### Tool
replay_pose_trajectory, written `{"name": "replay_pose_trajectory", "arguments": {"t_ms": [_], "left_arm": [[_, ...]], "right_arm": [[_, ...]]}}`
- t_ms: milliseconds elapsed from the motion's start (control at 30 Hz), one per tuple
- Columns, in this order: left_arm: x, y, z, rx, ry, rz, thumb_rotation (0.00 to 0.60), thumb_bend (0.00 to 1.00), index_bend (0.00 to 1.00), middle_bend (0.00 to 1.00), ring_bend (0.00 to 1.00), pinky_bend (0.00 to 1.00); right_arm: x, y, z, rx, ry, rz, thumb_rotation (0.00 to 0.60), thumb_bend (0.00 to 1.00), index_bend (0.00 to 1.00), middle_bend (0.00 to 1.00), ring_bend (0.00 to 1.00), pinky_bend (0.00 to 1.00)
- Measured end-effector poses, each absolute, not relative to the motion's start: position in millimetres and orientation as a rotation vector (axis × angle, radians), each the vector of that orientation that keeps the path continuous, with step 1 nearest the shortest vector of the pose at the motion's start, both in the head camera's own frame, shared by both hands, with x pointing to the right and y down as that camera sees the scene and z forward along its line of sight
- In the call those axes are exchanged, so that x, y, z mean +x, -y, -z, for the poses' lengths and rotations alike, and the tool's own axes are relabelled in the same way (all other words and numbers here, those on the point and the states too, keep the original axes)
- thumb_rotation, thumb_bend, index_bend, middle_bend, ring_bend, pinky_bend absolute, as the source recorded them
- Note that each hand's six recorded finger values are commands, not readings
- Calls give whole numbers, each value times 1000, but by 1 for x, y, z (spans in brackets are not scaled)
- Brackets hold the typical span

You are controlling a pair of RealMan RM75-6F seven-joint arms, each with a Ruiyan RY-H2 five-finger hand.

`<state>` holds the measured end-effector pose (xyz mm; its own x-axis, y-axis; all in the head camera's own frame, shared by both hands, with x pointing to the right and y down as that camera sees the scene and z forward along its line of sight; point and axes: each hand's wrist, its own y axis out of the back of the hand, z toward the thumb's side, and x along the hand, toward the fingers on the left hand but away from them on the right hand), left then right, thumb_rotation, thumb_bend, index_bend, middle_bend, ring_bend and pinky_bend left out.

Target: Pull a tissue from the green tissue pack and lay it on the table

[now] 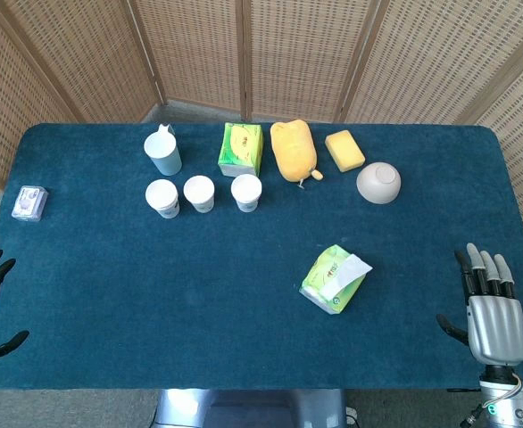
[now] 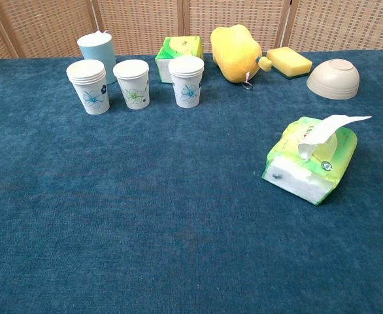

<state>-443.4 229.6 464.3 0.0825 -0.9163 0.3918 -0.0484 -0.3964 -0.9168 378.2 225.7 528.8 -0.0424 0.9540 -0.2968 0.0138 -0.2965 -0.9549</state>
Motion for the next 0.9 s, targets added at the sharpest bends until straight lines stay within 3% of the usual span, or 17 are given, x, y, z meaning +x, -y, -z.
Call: {"name": "replay_pose_trajectory", "arguments": {"t_ms": [433, 900], "left_arm": [[-443, -231, -466, -1596, -979, 1430, 600, 0, 0, 0, 0, 0], [-448, -229, -469, -1595, -986, 1463, 600, 0, 0, 0, 0, 0]], "right_arm": [[356, -227, -543, -1563, 1043, -1403, 600, 0, 0, 0, 0, 98], [284, -205, -597, -1835, 716, -1261, 600, 12, 7, 20, 0, 162]]}}
